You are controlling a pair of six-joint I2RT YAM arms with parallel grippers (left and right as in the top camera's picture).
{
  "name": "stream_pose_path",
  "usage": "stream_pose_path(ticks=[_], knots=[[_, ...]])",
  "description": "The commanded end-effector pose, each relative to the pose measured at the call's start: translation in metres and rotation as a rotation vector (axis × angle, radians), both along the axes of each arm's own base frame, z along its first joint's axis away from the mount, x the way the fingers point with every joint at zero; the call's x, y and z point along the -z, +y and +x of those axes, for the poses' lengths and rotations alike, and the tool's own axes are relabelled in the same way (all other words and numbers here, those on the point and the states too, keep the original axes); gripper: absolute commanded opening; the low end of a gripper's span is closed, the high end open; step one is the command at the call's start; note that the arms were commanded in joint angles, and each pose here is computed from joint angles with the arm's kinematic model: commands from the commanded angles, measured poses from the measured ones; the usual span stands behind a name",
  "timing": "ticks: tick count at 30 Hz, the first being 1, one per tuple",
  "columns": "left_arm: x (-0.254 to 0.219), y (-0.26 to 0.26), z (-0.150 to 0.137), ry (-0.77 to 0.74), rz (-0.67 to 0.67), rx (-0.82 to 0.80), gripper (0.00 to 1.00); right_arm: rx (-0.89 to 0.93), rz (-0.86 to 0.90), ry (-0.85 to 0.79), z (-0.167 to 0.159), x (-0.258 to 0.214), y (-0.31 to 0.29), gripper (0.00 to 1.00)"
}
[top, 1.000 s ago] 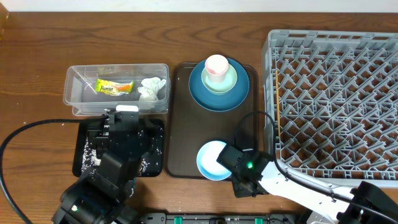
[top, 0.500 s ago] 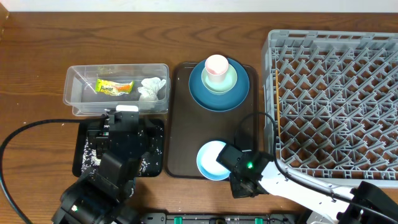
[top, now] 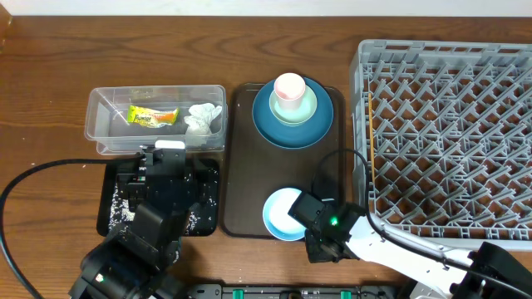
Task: Sort waste into correct bins and load items into the dishwasher rack
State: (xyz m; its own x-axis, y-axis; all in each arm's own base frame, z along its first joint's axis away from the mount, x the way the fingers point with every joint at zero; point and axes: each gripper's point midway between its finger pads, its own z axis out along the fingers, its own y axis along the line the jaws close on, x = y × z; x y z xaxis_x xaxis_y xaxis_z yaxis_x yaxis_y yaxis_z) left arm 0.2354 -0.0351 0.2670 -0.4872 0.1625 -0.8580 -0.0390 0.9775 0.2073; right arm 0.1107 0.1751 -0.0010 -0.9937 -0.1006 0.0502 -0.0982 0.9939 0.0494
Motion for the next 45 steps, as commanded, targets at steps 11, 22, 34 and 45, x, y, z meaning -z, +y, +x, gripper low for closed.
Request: stream_pose_path(ticks=[11, 22, 34, 45], knots=[[-0.012, 0.003, 0.000, -0.032, -0.018, -0.025, 0.95, 0.044, -0.150, -0.131, 0.021, 0.003, -0.032, 0.01], [-0.012, 0.003, 0.000, -0.032, -0.018, -0.025, 0.95, 0.053, -0.099, -0.072, 0.025, -0.022, -0.031, 0.01], [-0.012, 0.003, 0.000, -0.032, -0.018, -0.025, 0.95, 0.146, -0.047, -0.312, 0.088, -0.064, -0.037, 0.01], [-0.012, 0.003, 0.000, -0.032, -0.018, -0.025, 0.95, 0.191, 0.044, -0.551, 0.147, -0.074, -0.008, 0.01]])
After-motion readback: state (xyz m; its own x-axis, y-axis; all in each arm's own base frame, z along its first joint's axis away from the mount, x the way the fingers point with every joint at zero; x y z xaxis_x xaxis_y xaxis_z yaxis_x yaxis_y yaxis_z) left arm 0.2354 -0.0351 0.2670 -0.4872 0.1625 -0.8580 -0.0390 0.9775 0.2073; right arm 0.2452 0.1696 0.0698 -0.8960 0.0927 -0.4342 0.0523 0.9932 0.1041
